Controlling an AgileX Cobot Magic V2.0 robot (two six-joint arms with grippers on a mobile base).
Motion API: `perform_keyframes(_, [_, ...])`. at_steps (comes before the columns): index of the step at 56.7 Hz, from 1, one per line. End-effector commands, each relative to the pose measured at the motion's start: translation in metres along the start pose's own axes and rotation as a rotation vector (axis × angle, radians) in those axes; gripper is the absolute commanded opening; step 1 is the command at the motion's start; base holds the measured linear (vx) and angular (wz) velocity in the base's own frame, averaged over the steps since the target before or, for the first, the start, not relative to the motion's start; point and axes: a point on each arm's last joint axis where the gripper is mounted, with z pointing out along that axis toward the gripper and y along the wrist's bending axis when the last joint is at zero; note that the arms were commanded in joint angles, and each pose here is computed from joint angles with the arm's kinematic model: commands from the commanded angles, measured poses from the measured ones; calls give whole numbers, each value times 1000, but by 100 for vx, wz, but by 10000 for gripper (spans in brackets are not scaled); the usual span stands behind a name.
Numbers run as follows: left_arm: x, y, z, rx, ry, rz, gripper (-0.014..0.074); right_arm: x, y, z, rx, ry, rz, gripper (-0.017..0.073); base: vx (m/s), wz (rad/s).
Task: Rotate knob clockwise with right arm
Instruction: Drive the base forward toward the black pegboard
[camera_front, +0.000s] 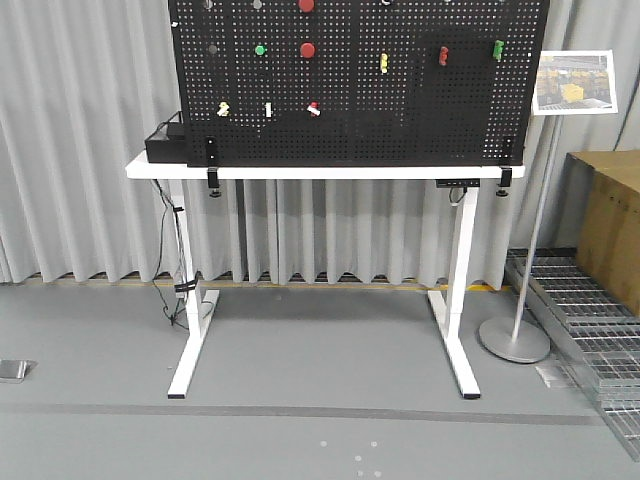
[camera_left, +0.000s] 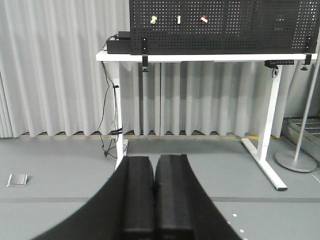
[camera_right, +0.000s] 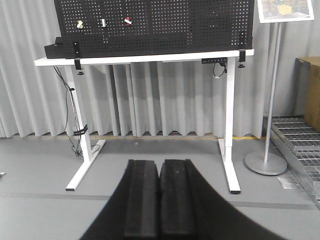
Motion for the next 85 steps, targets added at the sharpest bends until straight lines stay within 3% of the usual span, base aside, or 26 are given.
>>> perform_keyframes(1, [-5,0,-1,2,-85,-9,-6,-7,1,-1,-6,-88,-17,-9,0,0])
perform_keyframes(85, [-5,0,-1,2,-85,-9,-6,-7,1,-1,-6,-88,-17,-9,7,0])
